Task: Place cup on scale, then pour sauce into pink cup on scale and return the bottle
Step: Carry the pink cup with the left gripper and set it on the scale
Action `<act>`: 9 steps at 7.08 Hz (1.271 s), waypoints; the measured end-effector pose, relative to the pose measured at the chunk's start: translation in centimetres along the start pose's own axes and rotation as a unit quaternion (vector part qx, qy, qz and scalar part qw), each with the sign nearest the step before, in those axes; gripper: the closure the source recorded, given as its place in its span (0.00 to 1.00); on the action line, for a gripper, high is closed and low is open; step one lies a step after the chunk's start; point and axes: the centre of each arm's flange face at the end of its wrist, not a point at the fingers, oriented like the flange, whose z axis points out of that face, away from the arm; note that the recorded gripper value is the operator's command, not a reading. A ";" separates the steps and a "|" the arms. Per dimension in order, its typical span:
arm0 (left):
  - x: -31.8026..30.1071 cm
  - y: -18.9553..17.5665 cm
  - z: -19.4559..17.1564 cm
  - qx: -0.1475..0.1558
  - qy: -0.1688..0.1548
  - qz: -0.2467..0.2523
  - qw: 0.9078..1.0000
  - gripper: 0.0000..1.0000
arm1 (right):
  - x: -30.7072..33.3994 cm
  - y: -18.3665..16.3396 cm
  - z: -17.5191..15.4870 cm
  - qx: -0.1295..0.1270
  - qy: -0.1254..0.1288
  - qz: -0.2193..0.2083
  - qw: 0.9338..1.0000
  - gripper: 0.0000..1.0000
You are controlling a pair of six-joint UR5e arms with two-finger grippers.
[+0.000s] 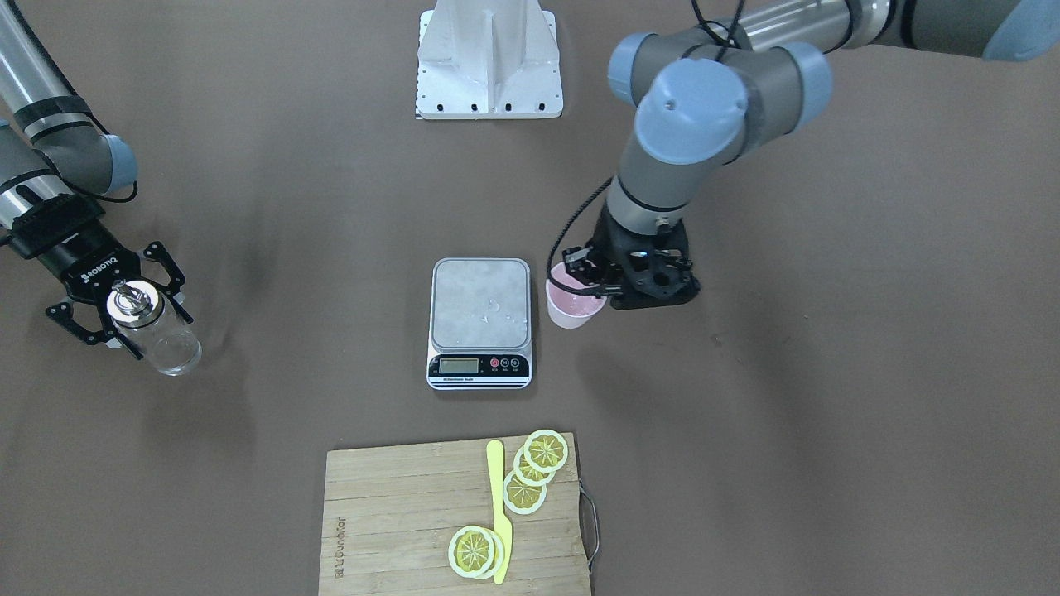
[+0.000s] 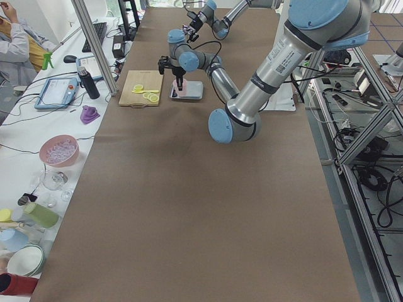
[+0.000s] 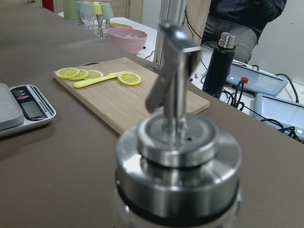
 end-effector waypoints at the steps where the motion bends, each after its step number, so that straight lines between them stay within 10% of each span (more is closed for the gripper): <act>1: 3.3 1.4 1.5 0.004 0.008 0.011 1.000 1.00 | 0.0 0.2 -0.4 -0.001 0.001 -0.002 1.000 1.00; 4: 7.3 3.7 3.4 0.013 0.016 0.038 0.999 0.91 | 0.0 0.3 -0.6 -0.002 0.001 -0.003 1.000 1.00; 5: 7.6 4.2 3.8 0.016 0.013 0.042 0.999 0.25 | 0.0 0.2 -0.6 -0.001 0.000 -0.002 1.000 1.00; 6: 7.7 4.4 4.1 0.018 0.012 0.044 0.999 0.02 | 0.0 0.2 -0.6 -0.001 0.000 -0.002 1.000 1.00; 9: 6.9 3.7 2.7 0.023 0.017 0.064 0.998 0.01 | -0.2 -0.3 -0.5 0.001 -0.001 -0.003 1.000 1.00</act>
